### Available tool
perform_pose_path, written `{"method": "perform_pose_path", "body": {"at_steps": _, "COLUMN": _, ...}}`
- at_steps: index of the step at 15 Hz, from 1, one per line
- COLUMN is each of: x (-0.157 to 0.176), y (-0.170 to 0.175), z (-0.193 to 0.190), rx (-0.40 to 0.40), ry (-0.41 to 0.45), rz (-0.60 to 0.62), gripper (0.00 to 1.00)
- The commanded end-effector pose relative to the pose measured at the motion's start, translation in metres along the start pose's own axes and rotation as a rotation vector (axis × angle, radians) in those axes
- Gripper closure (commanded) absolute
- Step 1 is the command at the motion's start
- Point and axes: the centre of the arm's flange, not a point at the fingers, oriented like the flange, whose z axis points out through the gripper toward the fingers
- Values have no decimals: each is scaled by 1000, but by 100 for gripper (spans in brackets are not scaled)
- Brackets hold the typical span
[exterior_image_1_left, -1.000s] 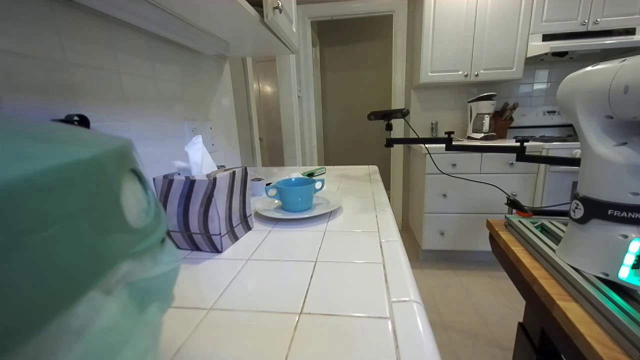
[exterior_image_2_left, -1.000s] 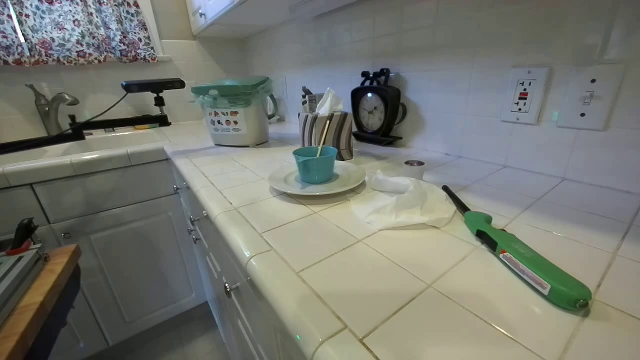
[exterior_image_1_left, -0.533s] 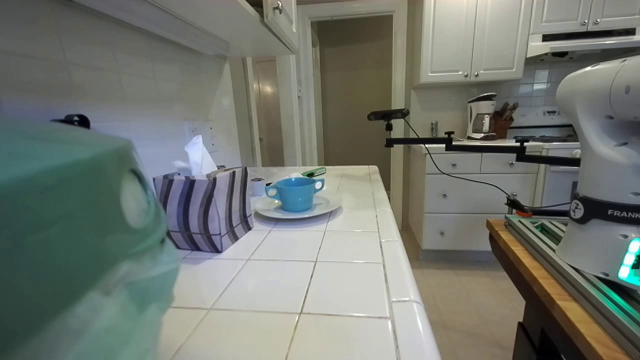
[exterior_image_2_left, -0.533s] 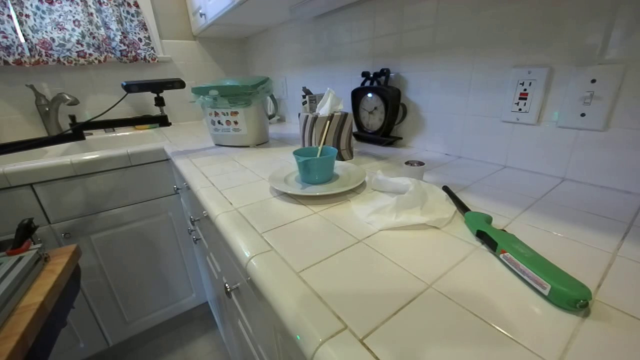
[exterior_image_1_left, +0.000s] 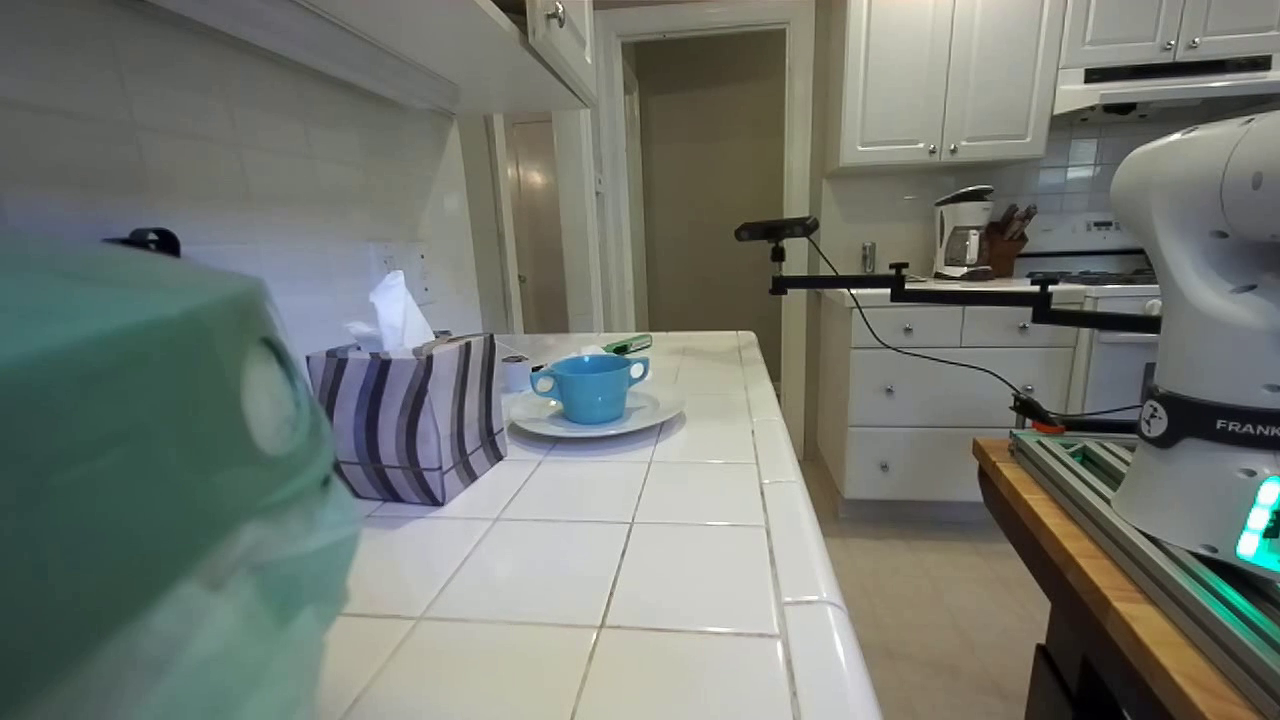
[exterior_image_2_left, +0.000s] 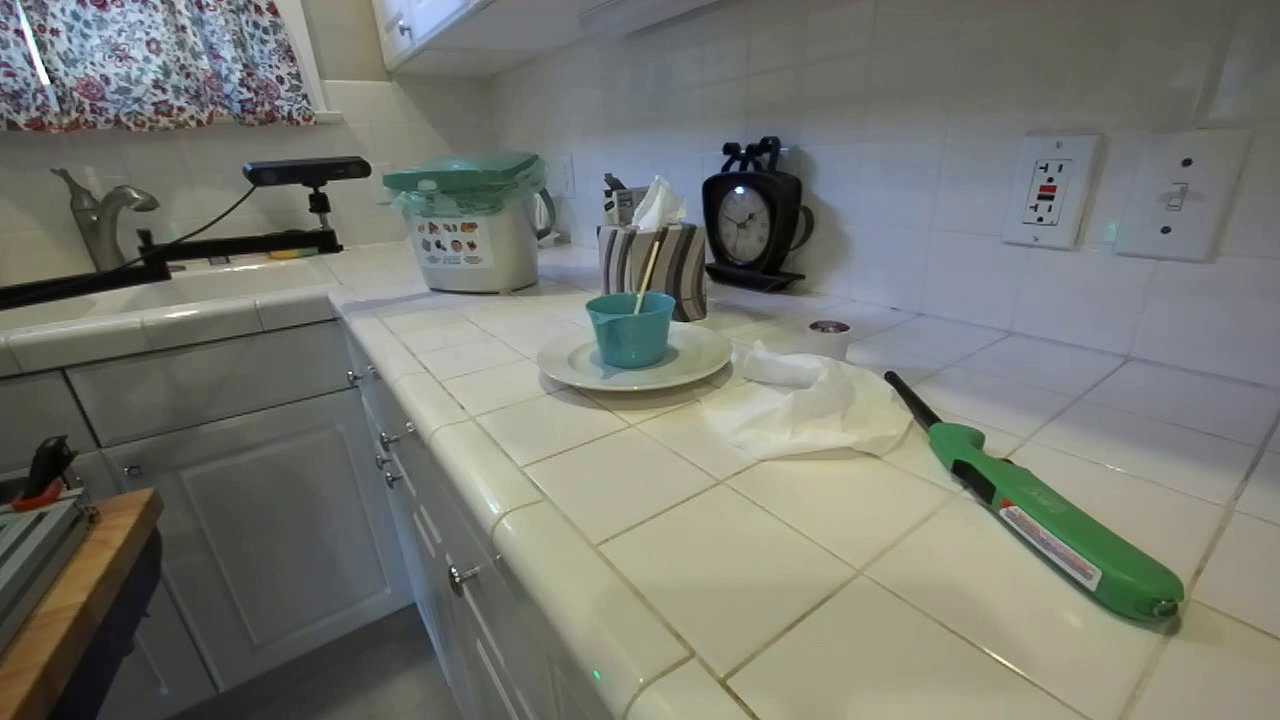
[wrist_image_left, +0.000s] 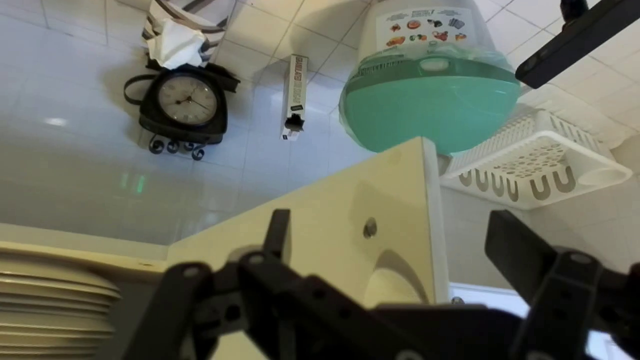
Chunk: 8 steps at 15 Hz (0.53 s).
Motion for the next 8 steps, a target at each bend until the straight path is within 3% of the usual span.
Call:
{"method": "perform_pose_path", "body": {"at_steps": 1, "x": 12, "y": -3, "z": 3, "rx": 14, "ry": 34, "rz": 16, "gripper": 0}}
{"method": "perform_pose_path", "body": {"at_steps": 8, "x": 19, "y": -5, "z": 5, "rx": -54, "ry": 76, "rz": 6, "gripper": 0}}
